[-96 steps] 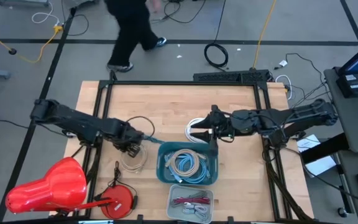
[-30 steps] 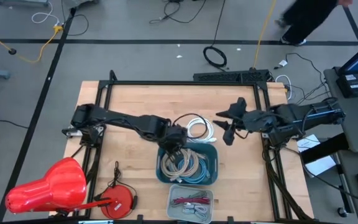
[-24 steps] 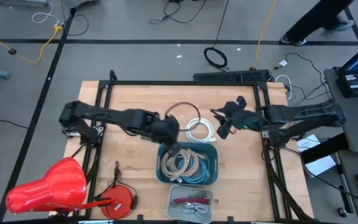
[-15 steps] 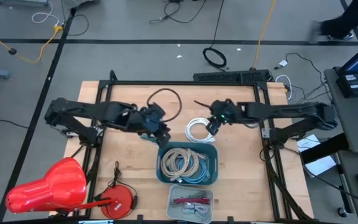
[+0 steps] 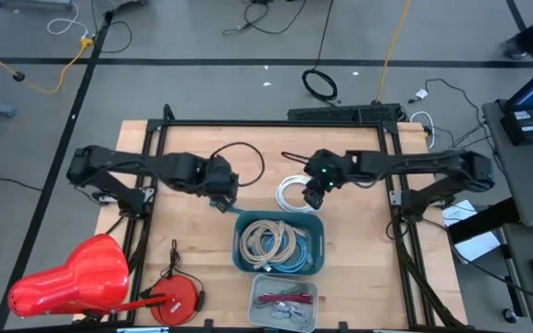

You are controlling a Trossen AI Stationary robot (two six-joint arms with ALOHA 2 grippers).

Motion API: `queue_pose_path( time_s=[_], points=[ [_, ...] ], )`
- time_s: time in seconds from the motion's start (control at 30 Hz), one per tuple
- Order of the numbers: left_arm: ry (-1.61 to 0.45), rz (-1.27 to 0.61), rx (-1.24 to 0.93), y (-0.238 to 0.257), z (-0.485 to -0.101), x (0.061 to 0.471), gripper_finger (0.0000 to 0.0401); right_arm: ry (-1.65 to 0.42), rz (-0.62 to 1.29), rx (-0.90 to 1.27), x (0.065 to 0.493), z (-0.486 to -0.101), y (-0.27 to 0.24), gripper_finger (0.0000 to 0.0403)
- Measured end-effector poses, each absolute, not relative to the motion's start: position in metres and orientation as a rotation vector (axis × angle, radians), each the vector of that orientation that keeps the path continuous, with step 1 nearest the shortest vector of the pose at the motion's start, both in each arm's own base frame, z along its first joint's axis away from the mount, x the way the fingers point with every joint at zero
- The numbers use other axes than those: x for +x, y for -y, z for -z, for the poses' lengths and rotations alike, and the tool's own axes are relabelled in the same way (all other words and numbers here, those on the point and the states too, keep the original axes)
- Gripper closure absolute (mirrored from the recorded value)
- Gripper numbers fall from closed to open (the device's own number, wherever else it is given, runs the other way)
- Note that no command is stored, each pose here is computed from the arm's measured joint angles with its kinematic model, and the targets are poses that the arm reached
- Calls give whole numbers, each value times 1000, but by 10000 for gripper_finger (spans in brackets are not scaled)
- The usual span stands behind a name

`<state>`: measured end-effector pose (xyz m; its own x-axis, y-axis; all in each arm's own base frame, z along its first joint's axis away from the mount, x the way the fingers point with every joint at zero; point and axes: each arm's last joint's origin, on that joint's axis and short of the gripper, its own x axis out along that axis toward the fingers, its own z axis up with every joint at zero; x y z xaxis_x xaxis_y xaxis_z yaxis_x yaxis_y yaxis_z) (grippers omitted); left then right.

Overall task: Pick & Place USB Port
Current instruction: Put the black and blue USB cable into the gray bin

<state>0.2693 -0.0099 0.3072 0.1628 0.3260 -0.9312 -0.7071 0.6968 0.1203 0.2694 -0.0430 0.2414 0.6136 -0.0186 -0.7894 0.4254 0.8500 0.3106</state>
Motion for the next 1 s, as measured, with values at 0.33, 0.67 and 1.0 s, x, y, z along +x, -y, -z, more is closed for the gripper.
queue_pose_path(
  time_s=[0.33, 0.67, 1.0],
  points=[
    [-1245, -394, -381, -30, -213, 261, 288, -562, 196, 612, 246, -299, 25, 261],
    [-1432, -135, -104, -39, -184, 260, 288, -465, 164, 673, 233, -318, 15, 261],
    [-1531, -28, -221, -33, -145, 275, 289, -456, 192, 662, 234, -318, 7, 261]
  ],
)
